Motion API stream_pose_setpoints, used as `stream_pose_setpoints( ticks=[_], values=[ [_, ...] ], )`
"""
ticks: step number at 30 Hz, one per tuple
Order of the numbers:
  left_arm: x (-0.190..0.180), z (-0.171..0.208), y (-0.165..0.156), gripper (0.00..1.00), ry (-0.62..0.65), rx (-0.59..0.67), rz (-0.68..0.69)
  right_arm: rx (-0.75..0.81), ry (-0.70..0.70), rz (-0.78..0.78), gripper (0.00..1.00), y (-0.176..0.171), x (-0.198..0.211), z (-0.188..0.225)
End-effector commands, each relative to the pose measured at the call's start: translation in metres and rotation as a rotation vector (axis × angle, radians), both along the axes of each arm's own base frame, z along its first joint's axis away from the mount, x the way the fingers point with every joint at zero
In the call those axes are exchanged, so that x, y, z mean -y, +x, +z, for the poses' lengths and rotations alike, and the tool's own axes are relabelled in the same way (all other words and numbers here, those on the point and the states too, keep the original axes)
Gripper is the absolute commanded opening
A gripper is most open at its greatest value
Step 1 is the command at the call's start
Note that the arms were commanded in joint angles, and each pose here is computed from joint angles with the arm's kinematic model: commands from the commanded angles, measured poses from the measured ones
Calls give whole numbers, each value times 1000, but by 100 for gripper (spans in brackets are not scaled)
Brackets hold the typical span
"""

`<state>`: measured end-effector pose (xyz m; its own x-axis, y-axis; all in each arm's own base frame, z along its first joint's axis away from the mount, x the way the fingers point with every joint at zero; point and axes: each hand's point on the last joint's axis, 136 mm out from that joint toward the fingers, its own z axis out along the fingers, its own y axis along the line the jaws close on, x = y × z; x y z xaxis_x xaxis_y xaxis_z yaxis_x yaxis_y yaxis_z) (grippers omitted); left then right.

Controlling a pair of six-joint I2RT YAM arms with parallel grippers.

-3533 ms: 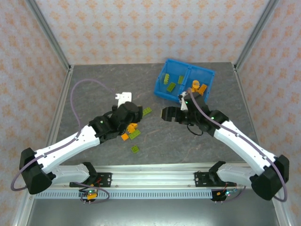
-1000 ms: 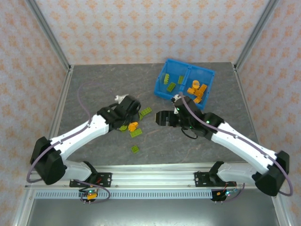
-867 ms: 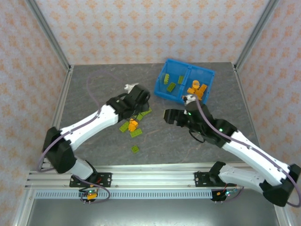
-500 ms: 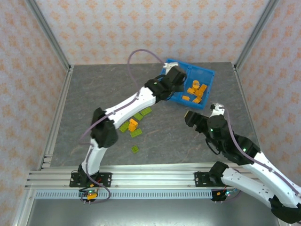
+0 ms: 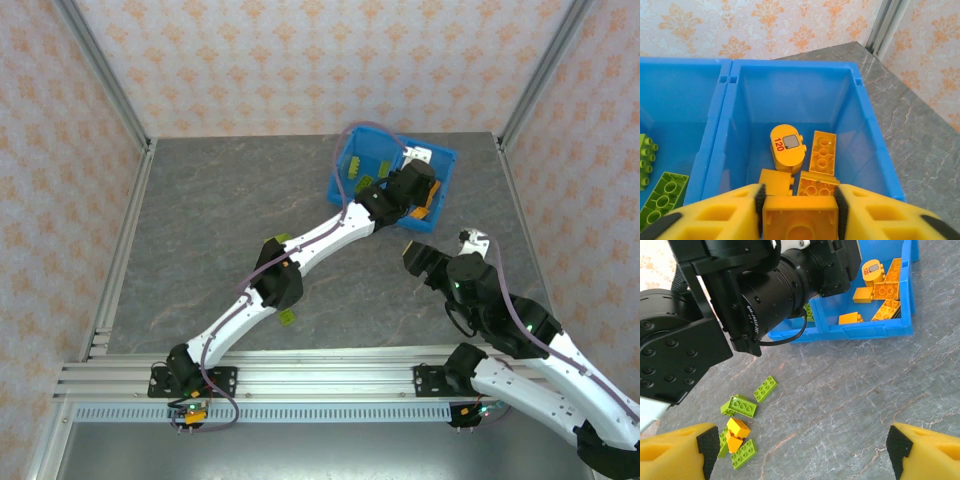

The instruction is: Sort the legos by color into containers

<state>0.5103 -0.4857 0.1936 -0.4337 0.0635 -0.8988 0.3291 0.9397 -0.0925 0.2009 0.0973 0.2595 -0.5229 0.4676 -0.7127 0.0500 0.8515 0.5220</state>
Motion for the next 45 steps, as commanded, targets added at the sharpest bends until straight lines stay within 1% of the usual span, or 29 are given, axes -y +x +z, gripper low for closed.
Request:
stream_pose_setpoints(
  ticks=[1,2,4,8,13,15,18,19,24,26,27,29,31,33,35,36,37,38,41,42,45],
  values=[
    [-7,48,7,51,-60,90,32,-3,-11,-20,88,-1,5,-3],
    [-7,50,4,53,-71,77,27,1,-8,-21,88,0,5,-2],
    [-8,58,0,54,-87,66,23,2,-7,-21,88,1,3,-2],
    [-21,93,-11,55,-104,67,28,3,-7,-20,88,3,1,-2],
    [-43,129,-42,54,-109,14,-11,-8,-28,-17,88,8,-4,-2],
    [-60,144,-59,54,-120,30,-27,-16,-36,11,88,11,-12,-4],
    [-103,168,-93,54,-141,103,-33,-35,-46,82,88,18,-34,-5],
    [-121,172,-106,54,-129,120,-28,-44,-50,117,88,21,-44,-7],
    [-201,174,-167,54,-9,166,-35,-126,-56,315,86,39,-110,-26],
    [-227,165,-194,55,60,170,-80,-172,-71,387,86,45,-141,-38],
    [-239,158,-210,57,104,163,-126,-192,-87,429,86,45,-158,-44],
    [-258,139,-240,65,190,149,-217,-234,-140,515,86,40,-192,-61],
    [-283,119,-268,75,279,130,-285,-286,-200,617,86,26,-224,-80],
    [-302,99,-295,85,345,106,-367,-352,-265,695,86,9,-248,-105],
    [-315,80,-324,96,392,72,-475,-417,-312,751,87,-6,-264,-129],
    [-321,71,-342,100,417,47,-552,-453,-327,769,87,-14,-269,-140],
    [-325,60,-361,100,455,35,-650,-488,-341,782,87,-20,-274,-152],
    [-330,53,-373,100,480,29,-708,-515,-352,791,87,-24,-277,-161],
    [-351,35,-397,100,543,27,-782,-572,-405,817,87,-34,-283,-183],
    [-356,27,-406,100,570,28,-826,-591,-434,827,87,-36,-284,-190],
    [-364,-1,-441,100,630,16,-1039,-652,-513,879,85,-45,-287,-206]
  ],
)
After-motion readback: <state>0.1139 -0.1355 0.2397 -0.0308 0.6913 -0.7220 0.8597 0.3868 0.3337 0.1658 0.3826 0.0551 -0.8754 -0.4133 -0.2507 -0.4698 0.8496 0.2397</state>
